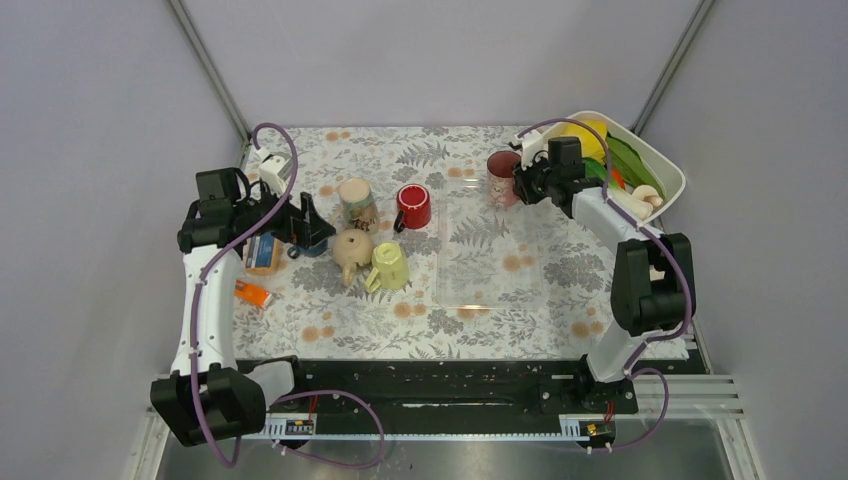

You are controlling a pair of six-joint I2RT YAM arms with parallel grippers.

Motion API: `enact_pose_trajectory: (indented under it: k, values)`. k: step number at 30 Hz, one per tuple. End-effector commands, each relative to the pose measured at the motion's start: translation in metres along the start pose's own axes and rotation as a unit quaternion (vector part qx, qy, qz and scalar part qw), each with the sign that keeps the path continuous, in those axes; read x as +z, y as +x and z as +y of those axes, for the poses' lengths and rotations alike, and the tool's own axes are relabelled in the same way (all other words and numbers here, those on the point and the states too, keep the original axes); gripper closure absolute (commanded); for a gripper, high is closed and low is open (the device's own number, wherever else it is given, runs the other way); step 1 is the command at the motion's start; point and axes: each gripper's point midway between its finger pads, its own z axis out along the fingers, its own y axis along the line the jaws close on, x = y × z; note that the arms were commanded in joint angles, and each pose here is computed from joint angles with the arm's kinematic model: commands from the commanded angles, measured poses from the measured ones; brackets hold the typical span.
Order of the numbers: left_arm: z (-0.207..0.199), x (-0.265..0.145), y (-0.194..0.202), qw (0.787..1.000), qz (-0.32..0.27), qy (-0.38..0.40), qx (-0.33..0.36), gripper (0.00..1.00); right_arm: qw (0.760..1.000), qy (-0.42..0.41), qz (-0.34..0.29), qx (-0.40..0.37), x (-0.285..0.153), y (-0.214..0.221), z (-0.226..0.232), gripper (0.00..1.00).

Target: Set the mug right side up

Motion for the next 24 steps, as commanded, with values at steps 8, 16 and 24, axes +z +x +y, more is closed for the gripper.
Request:
enact_pose_trajectory:
  k: [8,16,24]
  values:
    - [-0.005,0.000,-0.011,0.999,-0.026,0.021,0.023,0.01,0.994,0.029,-0.098,-0.023,0.014,-0.044,-0.027,1.00]
    - [-0.005,0.001,-0.011,0.999,-0.026,0.024,0.021,0.01,0.996,0.042,-0.078,-0.023,0.027,-0.025,-0.035,1.00]
    - [-0.005,0.002,-0.010,0.999,-0.027,0.027,0.021,0.01,0.997,0.034,-0.068,-0.014,0.027,-0.017,-0.036,1.00]
